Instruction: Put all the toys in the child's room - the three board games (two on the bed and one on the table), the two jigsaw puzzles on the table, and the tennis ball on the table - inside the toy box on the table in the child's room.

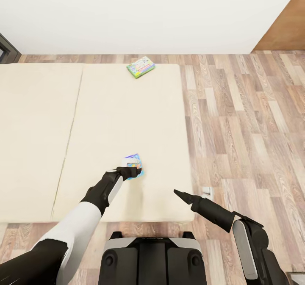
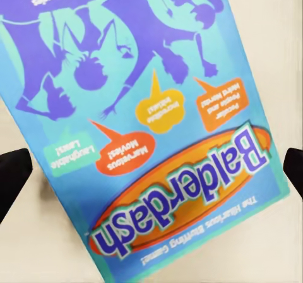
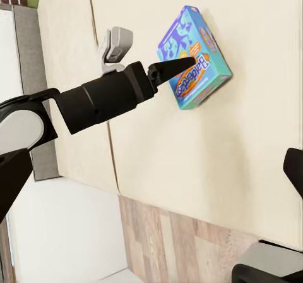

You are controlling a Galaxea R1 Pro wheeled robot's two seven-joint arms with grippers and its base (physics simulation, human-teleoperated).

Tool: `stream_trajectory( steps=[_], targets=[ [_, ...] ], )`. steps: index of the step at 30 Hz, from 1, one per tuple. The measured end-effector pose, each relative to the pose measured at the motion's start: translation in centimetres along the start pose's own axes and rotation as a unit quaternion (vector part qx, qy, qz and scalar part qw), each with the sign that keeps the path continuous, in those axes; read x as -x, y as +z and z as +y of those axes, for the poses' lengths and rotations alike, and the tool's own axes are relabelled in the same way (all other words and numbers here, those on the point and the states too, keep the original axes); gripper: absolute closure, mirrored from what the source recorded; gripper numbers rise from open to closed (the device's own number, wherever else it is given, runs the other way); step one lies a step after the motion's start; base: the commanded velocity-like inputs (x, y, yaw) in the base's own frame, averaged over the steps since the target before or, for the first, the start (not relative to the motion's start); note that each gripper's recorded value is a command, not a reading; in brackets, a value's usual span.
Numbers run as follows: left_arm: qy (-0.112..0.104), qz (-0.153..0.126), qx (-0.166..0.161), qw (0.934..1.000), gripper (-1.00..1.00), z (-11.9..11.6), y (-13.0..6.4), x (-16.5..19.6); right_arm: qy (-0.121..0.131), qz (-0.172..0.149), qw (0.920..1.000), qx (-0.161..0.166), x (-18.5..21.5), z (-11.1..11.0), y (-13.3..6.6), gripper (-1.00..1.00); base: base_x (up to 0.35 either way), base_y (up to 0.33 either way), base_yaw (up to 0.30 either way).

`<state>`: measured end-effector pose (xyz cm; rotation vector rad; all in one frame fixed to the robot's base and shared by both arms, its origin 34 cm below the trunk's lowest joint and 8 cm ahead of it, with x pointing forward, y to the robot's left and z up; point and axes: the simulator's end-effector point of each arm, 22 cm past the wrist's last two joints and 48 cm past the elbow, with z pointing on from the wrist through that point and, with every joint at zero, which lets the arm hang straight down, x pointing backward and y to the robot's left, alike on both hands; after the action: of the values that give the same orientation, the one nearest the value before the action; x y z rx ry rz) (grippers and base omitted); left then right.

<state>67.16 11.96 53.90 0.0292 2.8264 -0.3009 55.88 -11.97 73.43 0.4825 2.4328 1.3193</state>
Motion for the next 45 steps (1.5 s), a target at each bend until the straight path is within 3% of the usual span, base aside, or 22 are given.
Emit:
stream_trajectory(
  steps=[45],
  targets=[
    [0.0, 0.001, -0.001, 1.0, -1.0, -0.22, 0.01, -0.06, 0.0, 0.0, 1.0, 0.001, -0.03, 0.08, 0.07, -1.0, 0.0, -0.083, 0.0]
  ],
)
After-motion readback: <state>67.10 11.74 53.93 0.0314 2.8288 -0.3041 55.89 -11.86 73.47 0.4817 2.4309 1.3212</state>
